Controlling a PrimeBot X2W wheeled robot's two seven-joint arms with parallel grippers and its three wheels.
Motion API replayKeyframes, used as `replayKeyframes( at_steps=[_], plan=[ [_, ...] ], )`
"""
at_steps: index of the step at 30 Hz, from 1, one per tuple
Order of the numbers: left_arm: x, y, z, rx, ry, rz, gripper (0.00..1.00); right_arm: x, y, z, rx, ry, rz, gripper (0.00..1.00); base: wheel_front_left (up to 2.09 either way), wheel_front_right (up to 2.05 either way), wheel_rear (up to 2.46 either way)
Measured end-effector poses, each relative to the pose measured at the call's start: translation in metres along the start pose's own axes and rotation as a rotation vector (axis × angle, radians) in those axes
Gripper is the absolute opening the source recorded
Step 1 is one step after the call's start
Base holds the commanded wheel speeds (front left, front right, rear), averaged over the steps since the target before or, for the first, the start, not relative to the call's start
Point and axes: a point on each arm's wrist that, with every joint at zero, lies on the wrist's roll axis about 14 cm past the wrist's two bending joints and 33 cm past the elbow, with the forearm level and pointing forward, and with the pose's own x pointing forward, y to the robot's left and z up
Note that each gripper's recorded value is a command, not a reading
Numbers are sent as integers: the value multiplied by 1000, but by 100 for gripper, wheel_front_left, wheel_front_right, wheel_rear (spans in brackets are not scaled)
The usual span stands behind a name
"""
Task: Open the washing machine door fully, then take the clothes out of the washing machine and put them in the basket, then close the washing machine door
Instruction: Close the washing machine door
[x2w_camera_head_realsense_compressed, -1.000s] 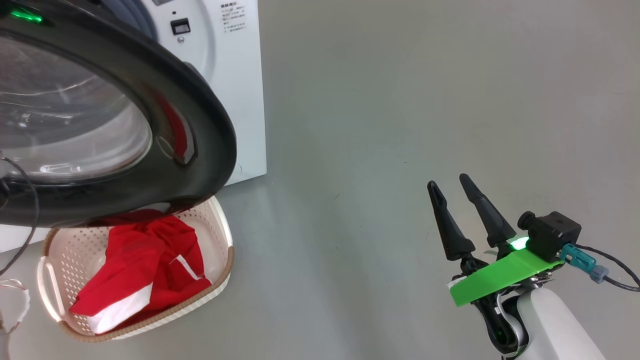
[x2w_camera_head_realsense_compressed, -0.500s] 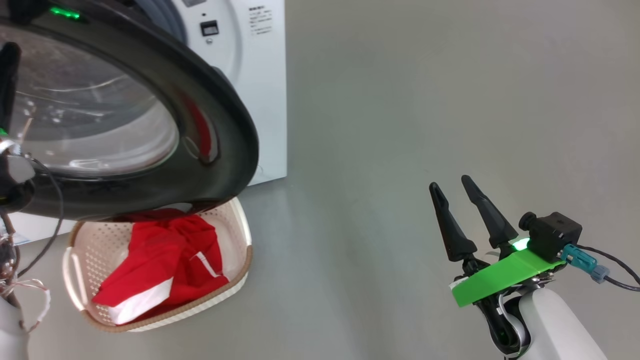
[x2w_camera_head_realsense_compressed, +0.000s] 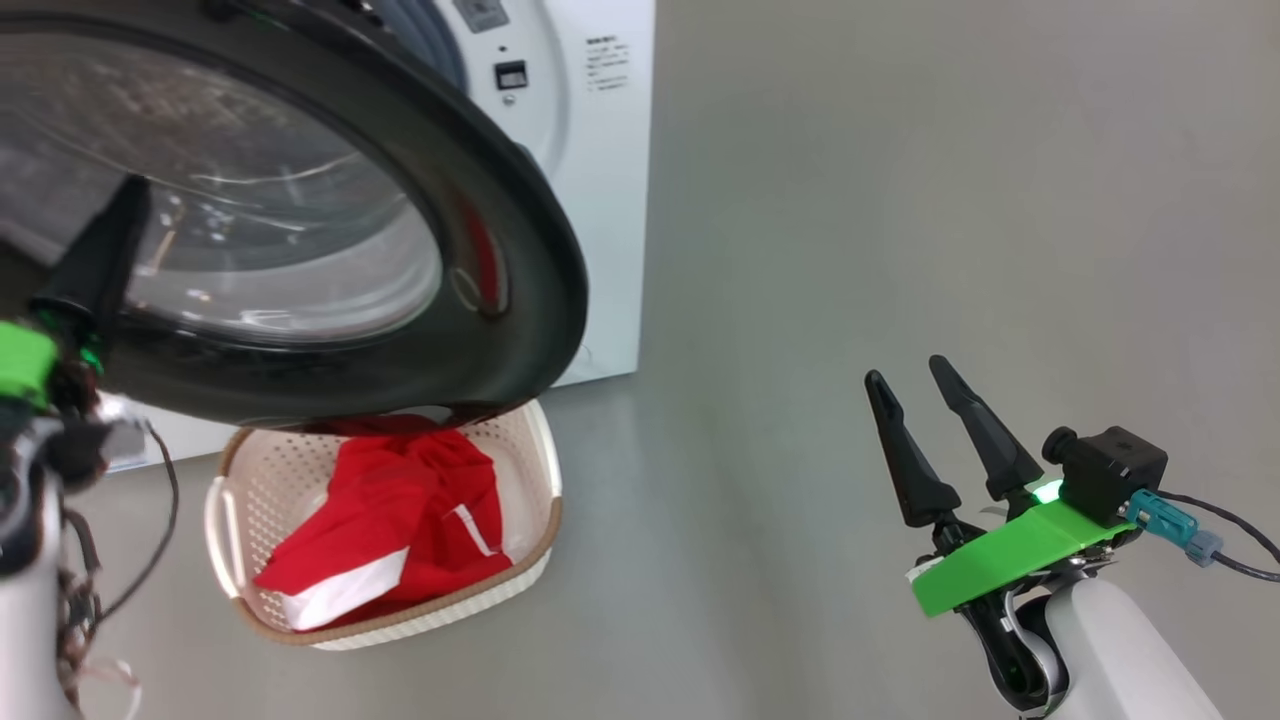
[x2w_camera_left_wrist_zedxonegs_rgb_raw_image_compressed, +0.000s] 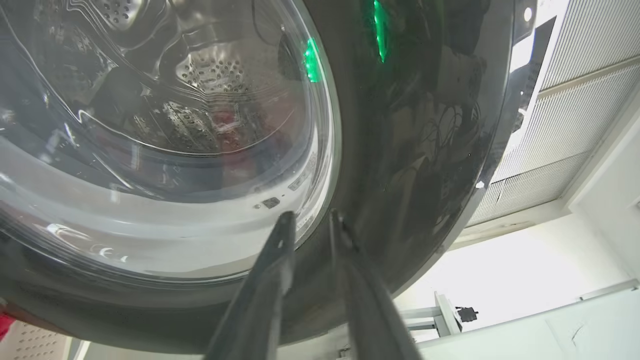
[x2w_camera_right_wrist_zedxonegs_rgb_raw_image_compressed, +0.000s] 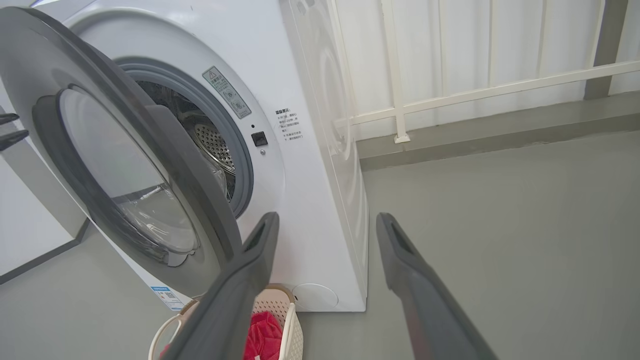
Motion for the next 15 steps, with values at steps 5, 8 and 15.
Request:
replayKeyframes(
  at_steps=[5,8,15],
  plan=[
    [-26,3,2,169,-38,22,100,3,10,2,-2,-4,34,100,0,0,0],
    [-42,3,9,248,-89,29,100,5,16,3,-3,-8,55,100,0,0,0],
    [-80,13,21,441,-202,65,100,6,28,1,-5,1,96,100,0,0,0]
  ],
)
